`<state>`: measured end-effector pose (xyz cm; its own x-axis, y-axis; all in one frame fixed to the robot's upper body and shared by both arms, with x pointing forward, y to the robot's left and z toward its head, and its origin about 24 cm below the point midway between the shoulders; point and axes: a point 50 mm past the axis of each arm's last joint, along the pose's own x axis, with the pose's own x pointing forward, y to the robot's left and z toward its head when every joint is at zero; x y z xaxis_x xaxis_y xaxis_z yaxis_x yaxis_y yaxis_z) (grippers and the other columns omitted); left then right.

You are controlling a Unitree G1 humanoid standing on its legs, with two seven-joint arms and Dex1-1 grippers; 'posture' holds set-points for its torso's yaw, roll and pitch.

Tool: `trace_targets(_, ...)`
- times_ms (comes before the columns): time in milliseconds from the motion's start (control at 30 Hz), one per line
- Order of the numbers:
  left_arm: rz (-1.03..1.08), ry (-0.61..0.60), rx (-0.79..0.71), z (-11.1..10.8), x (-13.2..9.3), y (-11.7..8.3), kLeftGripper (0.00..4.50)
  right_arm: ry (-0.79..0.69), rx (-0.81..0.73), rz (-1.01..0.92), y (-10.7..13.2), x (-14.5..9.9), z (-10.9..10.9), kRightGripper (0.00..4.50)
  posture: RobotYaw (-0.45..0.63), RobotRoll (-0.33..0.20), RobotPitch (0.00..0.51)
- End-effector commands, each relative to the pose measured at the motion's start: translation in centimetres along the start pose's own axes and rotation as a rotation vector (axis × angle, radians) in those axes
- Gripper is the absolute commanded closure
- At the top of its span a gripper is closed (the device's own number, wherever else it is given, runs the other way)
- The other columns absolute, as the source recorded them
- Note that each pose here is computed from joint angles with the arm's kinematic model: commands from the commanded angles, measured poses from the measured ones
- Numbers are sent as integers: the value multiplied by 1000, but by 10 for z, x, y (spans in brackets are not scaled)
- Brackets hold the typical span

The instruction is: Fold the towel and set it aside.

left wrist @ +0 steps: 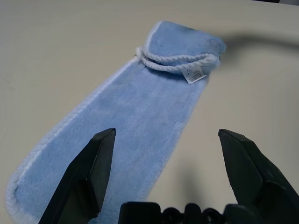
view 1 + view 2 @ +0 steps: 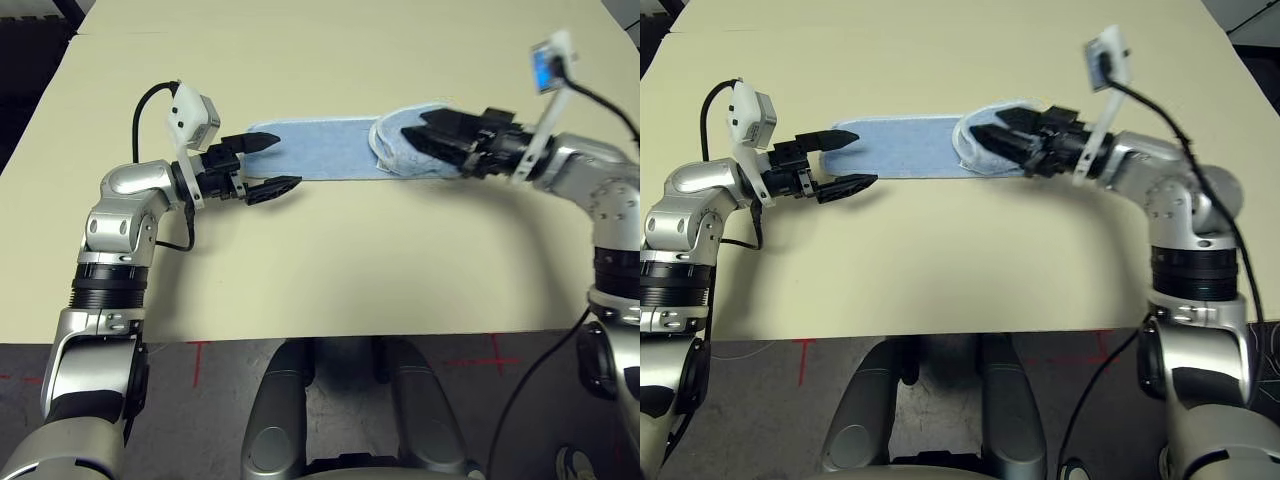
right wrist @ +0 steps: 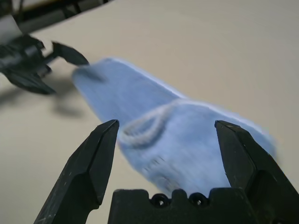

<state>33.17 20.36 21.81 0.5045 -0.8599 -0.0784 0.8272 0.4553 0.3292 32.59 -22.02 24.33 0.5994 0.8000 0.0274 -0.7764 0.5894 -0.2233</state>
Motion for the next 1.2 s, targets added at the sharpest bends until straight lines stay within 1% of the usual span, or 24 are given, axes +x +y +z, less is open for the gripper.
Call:
trace_targets(33,-2,19,1,-2,0,1,0,25,-130,72,-5,-3,-18,31,-43,0,308)
trace_targets(133,3,18,-1,-2,1,1,0,-5,-151,128,-10,1,-28,31,-34,0,311)
trace_targets(233,13,17,-5,-3,0,0,0,-3,-180,195,-11,4,-36,31,-7,0,312)
trace_targets(300,36,15,-10,-3,-1,-2,0,-7,-204,256,-10,5,-40,31,10,0,313)
trace_targets(433,113,19,-21,-4,-7,-3,0,2,-233,309,-13,6,-46,31,36,0,314)
trace_targets(500,174,34,-56,-3,-12,-1,0,6,-244,328,-13,8,-47,31,40,0,314)
trace_targets(633,275,135,-101,1,-22,9,0,-9,-262,356,-10,14,-48,31,44,0,314)
trace_targets(733,309,142,-160,12,-24,13,0,-31,-264,354,-8,20,-46,31,50,0,318)
trace_targets(767,315,151,-185,13,-24,13,0,-39,-264,353,-8,21,-45,31,50,0,320)
trace_targets(867,314,185,-402,14,-25,10,0,-59,-264,361,-5,26,-43,31,48,0,321)
trace_targets(933,317,229,-492,13,-28,8,0,-66,-263,363,-4,27,-42,31,48,0,321)
trace_targets(1000,346,331,-602,9,-34,7,0,-67,-262,361,-4,27,-42,31,50,0,325)
trace_targets(1033,362,350,-659,9,-36,8,0,-67,-261,360,-4,27,-42,31,50,0,325)
trace_targets(1167,375,333,-801,19,-43,11,0,-62,-255,359,-4,27,-43,31,52,0,329)
trace_targets(1200,382,328,-857,20,-44,12,0,-63,-252,357,-4,27,-43,31,54,0,331)
